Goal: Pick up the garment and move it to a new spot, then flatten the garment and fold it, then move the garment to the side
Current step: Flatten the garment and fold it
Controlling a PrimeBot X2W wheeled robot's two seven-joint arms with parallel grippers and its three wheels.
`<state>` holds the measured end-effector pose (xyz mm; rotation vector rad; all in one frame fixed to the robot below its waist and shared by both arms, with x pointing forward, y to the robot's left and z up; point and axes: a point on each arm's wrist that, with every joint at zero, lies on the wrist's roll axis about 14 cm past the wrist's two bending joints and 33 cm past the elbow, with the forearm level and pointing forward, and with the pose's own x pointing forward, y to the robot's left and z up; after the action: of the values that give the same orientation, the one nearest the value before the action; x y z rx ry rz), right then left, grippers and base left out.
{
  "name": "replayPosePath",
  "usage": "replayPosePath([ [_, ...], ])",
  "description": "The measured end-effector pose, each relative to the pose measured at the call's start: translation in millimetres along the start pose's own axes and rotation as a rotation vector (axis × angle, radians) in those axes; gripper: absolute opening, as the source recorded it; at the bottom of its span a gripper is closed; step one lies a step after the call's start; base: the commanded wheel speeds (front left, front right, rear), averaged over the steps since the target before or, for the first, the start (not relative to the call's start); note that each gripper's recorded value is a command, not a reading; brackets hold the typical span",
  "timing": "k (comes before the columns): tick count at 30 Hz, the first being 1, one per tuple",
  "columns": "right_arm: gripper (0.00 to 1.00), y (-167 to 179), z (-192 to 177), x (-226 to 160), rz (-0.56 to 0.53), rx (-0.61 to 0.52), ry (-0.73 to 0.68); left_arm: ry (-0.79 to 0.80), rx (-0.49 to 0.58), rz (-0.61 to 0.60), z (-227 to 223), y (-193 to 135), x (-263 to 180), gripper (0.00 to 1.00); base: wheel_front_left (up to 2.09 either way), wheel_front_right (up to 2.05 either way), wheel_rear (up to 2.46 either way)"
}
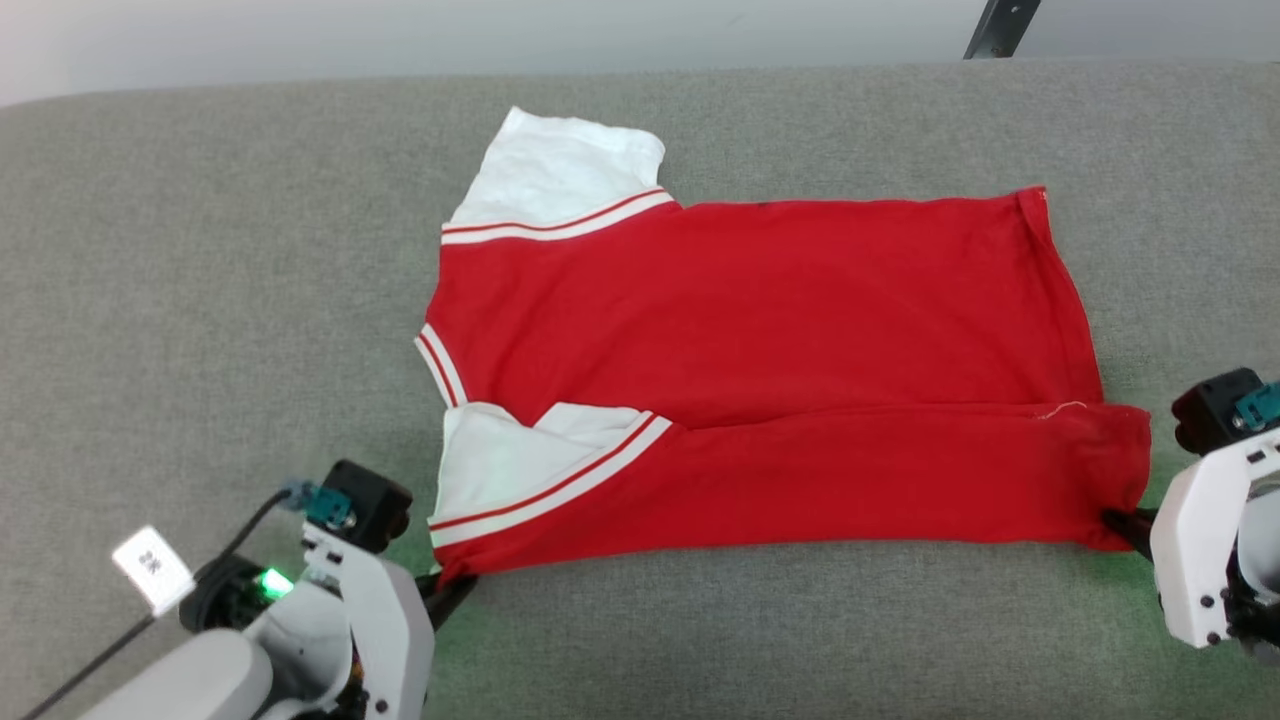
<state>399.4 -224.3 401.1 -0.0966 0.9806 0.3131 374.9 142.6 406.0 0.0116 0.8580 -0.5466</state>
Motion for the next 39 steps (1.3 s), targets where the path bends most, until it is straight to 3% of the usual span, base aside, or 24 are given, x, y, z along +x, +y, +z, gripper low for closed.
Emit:
replayPosePath([
  [1,0.13,0.9,-1.0,-1.4,0.001,0.002,-0.003,-0.01,-0.008,0.003,0.7,-1.2,-1.6,0.03,0.0,0.0,0.0],
  [2,0.44,0.4,-0.5,-3.2,-0.002,0.006,-0.011,-0.02,-0.018,0.0,1.5,-3.4,-3.3,0.22,0.0,0.0,0.0],
  [3,0.44,-0.3,1.8,-5.3,-0.006,0.011,-0.029,-0.036,-0.027,-0.002,3.6,-5.3,-5.0,0.22,0.0,0.0,0.0],
  [4,1.0,-0.8,5.9,-7.0,-0.011,0.014,-0.053,-0.059,-0.041,0.001,7.0,-5.5,-6.8,0.96,0.0,0.0,0.0],
  [5,1.0,-1.2,12.2,-9.0,-0.015,0.02,-0.087,-0.076,-0.048,0.004,9.5,-5.9,-8.3,1.0,0.0,0.0,0.0],
  [14,1.0,-1.7,75.0,-45.3,-0.074,0.049,-0.483,-0.423,-0.137,0.084,71.6,12.6,-43.0,1.0,0.0,0.0,0.0],
  [21,1.0,11.4,100.1,-67.2,-0.095,0.104,-0.758,-0.748,-0.12,0.145,140.5,32.3,-66.7,1.0,0.0,0.0,0.0],
  [25,1.0,19.1,104.3,-72.2,-0.095,0.144,-0.845,-0.865,-0.046,0.144,188.4,40.9,-70.0,1.0,0.0,0.0,0.0],
  [33,1.0,22.1,104.8,-70.3,-0.101,0.196,-0.899,-0.884,0.029,0.155,278.2,70.9,-34.5,1.0,0.0,0.0,0.0],
  [39,1.0,10.3,86.3,-59.1,-0.137,0.245,-0.861,-0.676,0.073,0.154,300.7,85.8,32.8,1.0,0.0,0.0,0.0],
])
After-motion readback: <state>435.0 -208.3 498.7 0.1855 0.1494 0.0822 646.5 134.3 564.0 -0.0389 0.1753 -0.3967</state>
